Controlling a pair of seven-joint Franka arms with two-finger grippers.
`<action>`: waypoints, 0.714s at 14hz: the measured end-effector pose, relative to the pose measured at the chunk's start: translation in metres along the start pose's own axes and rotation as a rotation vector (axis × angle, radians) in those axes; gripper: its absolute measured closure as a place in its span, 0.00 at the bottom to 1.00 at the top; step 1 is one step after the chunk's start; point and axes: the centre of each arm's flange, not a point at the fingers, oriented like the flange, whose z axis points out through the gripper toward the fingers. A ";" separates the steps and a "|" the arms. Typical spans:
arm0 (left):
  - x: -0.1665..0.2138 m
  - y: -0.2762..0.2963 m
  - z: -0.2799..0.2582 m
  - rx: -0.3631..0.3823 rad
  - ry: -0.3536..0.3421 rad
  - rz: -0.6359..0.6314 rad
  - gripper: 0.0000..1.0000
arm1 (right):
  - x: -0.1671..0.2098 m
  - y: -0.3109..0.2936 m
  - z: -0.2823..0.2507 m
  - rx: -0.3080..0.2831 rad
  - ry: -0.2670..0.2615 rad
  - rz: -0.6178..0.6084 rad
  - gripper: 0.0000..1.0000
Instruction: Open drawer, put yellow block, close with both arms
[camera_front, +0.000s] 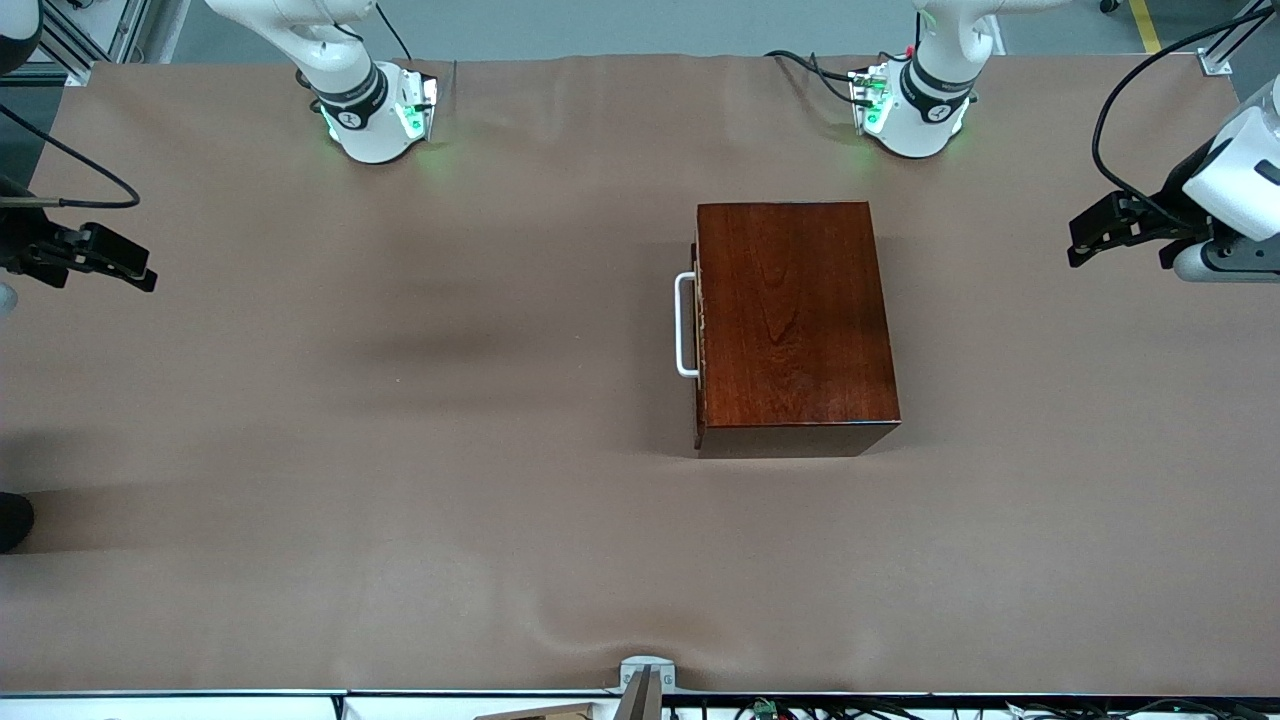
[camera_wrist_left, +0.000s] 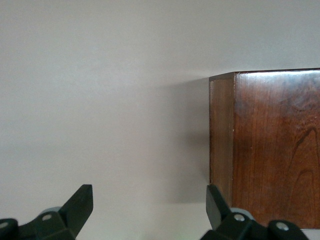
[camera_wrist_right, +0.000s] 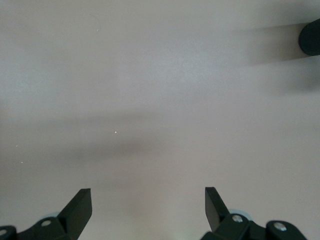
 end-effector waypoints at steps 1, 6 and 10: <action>0.000 0.000 0.000 0.000 -0.003 0.000 0.00 | 0.000 0.000 0.000 0.000 0.000 0.000 0.00; -0.001 0.006 0.001 0.001 -0.012 0.010 0.00 | 0.000 0.000 0.000 0.000 0.000 0.000 0.00; -0.001 0.008 0.002 0.001 -0.014 0.015 0.00 | 0.000 0.000 0.000 0.000 0.000 0.000 0.00</action>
